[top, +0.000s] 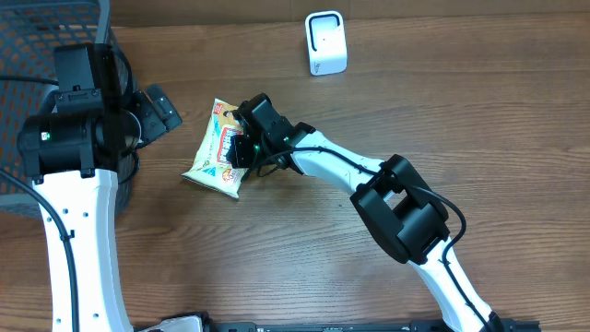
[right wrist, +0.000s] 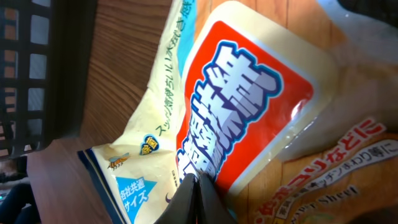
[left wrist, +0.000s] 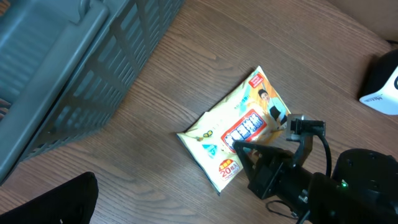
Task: Scan the item barcode
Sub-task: 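Drag the wet-wipes pack rightward toward the table center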
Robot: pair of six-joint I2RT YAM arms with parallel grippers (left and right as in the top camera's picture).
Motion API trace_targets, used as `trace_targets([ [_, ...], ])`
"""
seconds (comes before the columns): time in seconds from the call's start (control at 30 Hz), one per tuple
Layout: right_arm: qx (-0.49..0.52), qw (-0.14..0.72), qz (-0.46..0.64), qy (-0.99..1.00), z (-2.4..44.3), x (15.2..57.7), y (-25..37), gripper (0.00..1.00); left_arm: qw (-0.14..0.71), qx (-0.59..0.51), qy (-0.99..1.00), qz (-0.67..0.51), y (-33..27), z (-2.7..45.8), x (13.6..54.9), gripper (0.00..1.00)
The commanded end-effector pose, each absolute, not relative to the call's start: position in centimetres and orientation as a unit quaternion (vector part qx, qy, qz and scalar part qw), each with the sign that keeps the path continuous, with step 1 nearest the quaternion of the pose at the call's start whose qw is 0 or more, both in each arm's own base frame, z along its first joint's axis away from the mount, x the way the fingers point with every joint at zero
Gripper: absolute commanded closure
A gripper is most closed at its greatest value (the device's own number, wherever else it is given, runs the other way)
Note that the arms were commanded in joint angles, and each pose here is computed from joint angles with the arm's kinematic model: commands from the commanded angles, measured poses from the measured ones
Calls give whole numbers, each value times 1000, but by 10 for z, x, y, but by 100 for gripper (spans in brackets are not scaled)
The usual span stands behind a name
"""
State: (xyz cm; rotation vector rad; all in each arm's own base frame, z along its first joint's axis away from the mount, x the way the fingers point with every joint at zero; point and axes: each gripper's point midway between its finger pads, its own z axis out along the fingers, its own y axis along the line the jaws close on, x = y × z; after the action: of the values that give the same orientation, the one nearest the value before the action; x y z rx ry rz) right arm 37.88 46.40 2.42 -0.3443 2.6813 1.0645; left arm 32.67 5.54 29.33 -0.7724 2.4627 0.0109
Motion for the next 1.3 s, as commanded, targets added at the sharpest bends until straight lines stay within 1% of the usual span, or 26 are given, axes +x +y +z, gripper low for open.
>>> trace_targets([
  [0.0, -85, 124, 303, 941, 3, 389, 439, 96, 281, -294, 913, 8, 58, 296, 328, 0],
  [0.1, -47, 117, 253, 959, -3, 396, 408, 96, 281, -294, 913, 8, 58, 296, 328, 0],
  [0.13, -32, 114, 236, 964, 1, 400, 393, 96, 281, -294, 913, 8, 58, 296, 328, 1],
  [0.23, -18, 121, 221, 967, 19, 405, 376, 96, 281, -294, 913, 8, 58, 296, 328, 0],
  [0.4, -12, 170, 205, 964, 66, 414, 363, 96, 281, -294, 914, 8, 58, 296, 328, 0],
  [0.53, -9, 208, 223, 952, 103, 424, 361, 96, 281, -294, 914, 8, 58, 296, 328, 0],
  [0.63, -15, 225, 229, 947, 109, 432, 360, 96, 281, -294, 914, 8, 58, 296, 328, 0],
  [0.8, 3, 242, 184, 952, 92, 444, 345, 96, 281, -294, 914, 8, 58, 296, 328, 0],
  [0.9, 10, 245, 157, 957, 70, 450, 339, 96, 281, -294, 913, 8, 58, 296, 328, 0],
  [0.97, 7, 224, 149, 963, 46, 446, 340, 96, 281, -294, 914, 8, 58, 296, 328, 0],
  [1.1, -5, 142, 148, 979, -5, 420, 343, 96, 281, -294, 913, 8, 58, 296, 328, 0],
  [1.2, -3, 116, 134, 984, -14, 410, 336, 96, 281, -294, 914, 8, 58, 296, 328, 0],
  [1.27, -3, 109, 130, 986, -10, 406, 334, 96, 281, -294, 914, 8, 58, 296, 328, 0],
])
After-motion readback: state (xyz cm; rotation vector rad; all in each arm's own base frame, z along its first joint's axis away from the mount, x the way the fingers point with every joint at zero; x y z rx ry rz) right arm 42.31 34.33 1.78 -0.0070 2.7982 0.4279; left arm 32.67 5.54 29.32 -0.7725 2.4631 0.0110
